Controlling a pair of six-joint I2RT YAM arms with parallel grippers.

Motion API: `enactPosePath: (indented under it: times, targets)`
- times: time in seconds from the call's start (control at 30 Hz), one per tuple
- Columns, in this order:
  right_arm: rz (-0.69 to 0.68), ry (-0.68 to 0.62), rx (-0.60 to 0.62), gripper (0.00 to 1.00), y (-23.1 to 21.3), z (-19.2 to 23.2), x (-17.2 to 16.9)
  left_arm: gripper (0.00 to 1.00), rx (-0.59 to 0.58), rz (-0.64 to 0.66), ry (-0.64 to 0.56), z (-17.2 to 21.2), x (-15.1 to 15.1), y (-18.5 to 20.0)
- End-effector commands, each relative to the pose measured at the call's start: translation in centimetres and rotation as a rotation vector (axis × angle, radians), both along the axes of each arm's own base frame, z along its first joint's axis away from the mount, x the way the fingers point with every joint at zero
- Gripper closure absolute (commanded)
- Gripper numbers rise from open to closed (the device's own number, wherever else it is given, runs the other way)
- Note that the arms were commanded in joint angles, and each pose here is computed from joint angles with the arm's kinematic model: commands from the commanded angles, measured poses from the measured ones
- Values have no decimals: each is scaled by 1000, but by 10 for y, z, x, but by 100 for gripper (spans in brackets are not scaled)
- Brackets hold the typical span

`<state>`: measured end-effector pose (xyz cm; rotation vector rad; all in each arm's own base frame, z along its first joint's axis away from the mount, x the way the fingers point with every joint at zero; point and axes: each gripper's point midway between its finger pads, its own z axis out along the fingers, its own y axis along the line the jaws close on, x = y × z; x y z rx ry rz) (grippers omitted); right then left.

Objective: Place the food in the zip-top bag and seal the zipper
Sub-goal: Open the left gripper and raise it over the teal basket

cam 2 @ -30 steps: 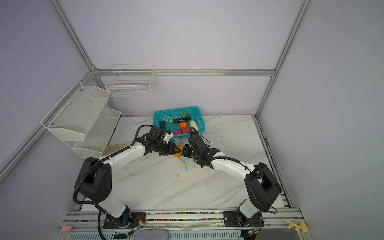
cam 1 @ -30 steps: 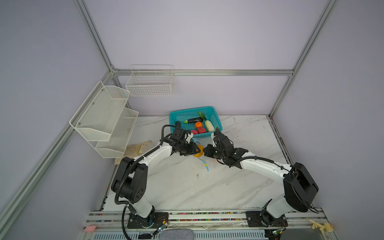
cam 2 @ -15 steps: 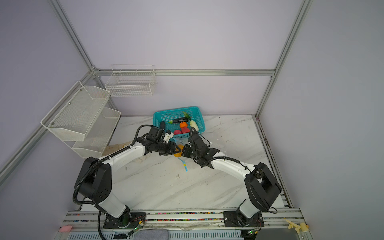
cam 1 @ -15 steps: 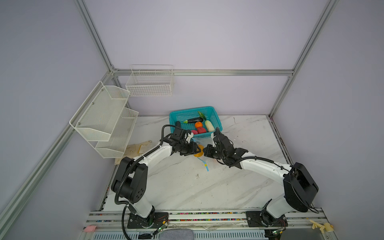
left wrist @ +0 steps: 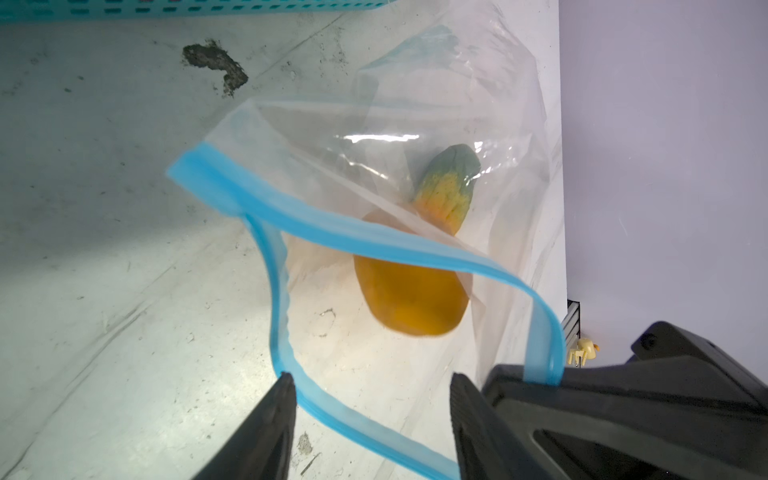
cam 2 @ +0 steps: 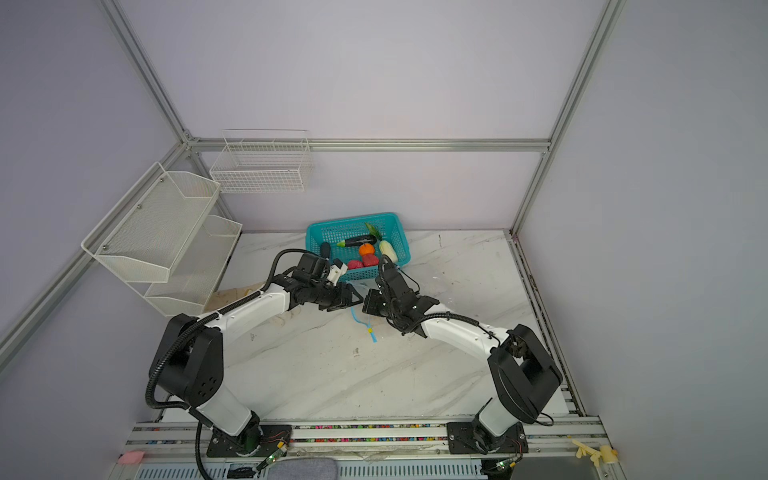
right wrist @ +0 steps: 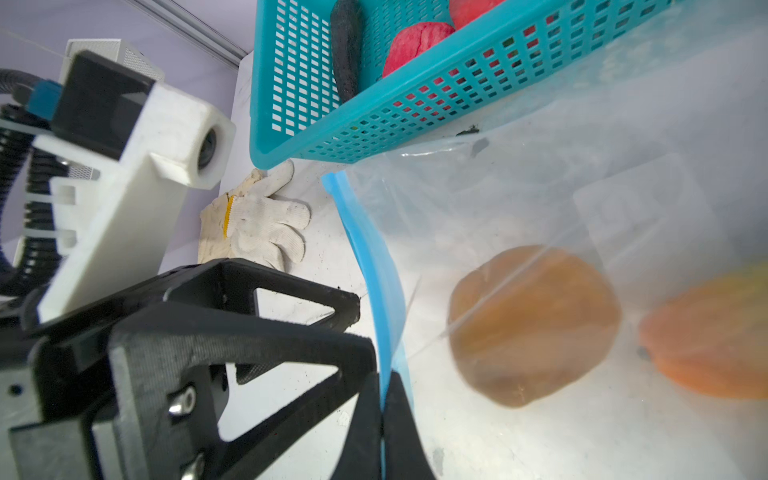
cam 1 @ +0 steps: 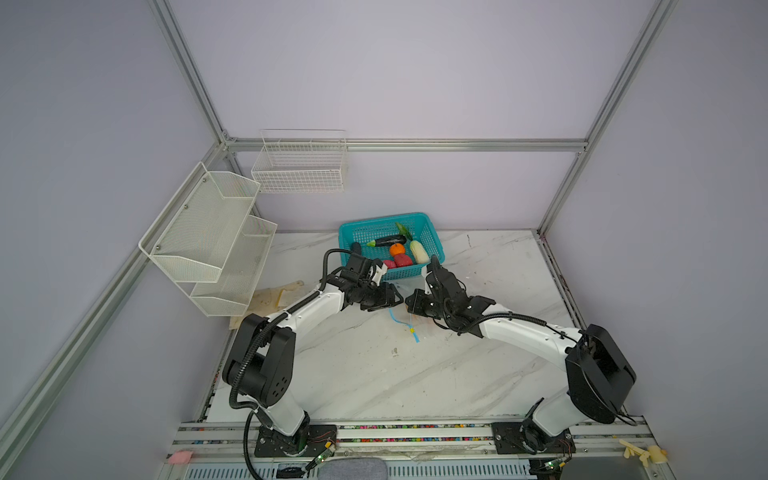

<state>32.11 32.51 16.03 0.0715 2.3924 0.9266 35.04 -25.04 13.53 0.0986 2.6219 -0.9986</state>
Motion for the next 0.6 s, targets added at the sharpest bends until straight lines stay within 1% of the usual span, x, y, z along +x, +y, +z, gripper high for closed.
enactPosePath:
  times: [0.0,0.17,0.33,0.47,0.57]
  targets:
    - [-1,-27,30,100,8,15,6,41,-48,-14,-65,26,10,-10]
    - [-3,-27,29,100,8,15,6,42,-44,-14,-62,24,9,-9]
    - [-7,-24,21,100,7,13,6,42,-38,-12,-87,30,7,-6]
    - [-18,-24,12,100,3,12,5,41,-26,-6,-128,45,5,0]
    - [-24,-26,10,100,0,12,4,41,-27,3,-174,65,4,5]
